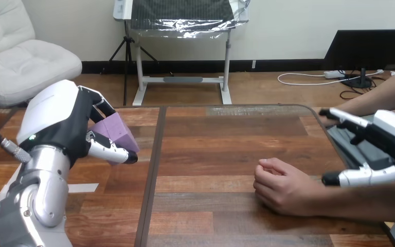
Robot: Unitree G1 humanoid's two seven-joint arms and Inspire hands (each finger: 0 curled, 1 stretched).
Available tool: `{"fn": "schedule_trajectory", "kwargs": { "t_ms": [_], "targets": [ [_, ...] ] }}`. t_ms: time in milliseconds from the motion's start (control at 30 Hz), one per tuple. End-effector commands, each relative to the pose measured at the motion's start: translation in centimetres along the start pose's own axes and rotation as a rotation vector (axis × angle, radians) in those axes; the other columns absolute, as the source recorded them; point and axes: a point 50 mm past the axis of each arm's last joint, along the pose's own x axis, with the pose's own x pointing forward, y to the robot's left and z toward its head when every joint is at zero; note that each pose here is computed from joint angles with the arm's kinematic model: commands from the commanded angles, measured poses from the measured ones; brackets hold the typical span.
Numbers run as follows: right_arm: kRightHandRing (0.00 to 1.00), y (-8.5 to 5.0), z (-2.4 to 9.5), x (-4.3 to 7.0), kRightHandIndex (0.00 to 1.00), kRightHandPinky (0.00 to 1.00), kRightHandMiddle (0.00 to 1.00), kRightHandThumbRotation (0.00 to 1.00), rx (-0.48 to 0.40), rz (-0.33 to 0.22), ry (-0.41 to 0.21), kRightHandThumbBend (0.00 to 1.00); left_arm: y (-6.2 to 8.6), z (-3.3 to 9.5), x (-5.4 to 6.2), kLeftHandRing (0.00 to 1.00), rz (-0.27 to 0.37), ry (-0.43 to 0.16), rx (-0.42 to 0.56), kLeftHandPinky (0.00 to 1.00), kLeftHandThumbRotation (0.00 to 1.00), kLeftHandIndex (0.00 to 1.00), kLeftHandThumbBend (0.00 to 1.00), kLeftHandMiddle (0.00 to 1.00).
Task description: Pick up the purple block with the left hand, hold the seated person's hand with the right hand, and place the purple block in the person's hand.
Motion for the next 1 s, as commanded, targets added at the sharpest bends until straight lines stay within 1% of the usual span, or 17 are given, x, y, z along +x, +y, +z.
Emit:
{"fn": "schedule_trajectory", "kwargs": {
  "t_ms": [0, 167, 300, 433, 700, 967],
  "targets": [
    [0.94, -2.7, 0.7, 0.5, 0.99, 0.88, 0.96, 0.66, -0.102, -0.010, -0.021, 1.00, 1.5, 0.7, -0.1, 0.17, 0.082, -0.028, -0.009, 0.10, 0.00, 0.44, 0.76, 0.28],
    [0.94, -2.6, 0.2, 0.4, 0.98, 0.93, 0.96, 0.61, -0.133, 0.030, 0.001, 1.00, 1.4, 0.7, 0.0, 0.18, 0.074, -0.024, -0.012, 0.11, 0.00, 0.44, 0.75, 0.28],
    [0.94, -2.6, -0.1, 0.4, 0.98, 0.95, 0.95, 0.57, -0.144, 0.049, 0.014, 1.00, 1.4, 0.7, 0.0, 0.18, 0.072, -0.023, -0.017, 0.11, 0.00, 0.44, 0.75, 0.28],
    [0.94, -2.5, -0.3, 0.4, 0.97, 0.95, 0.95, 0.54, -0.170, 0.081, 0.029, 1.00, 1.4, 0.7, 0.0, 0.17, 0.070, -0.022, -0.015, 0.10, 0.00, 0.44, 0.75, 0.27],
    [0.93, -2.3, -0.6, 0.5, 0.96, 0.95, 0.94, 0.52, -0.197, 0.113, 0.051, 1.00, 1.4, 0.7, 0.0, 0.17, 0.069, -0.021, -0.015, 0.11, 0.00, 0.44, 0.75, 0.27],
    [0.93, -1.8, -0.7, 0.6, 0.95, 0.95, 0.94, 0.51, -0.226, 0.160, 0.072, 1.00, 1.3, 0.7, 0.0, 0.17, 0.065, -0.020, -0.025, 0.10, 0.00, 0.44, 0.75, 0.27]
  ]
}}
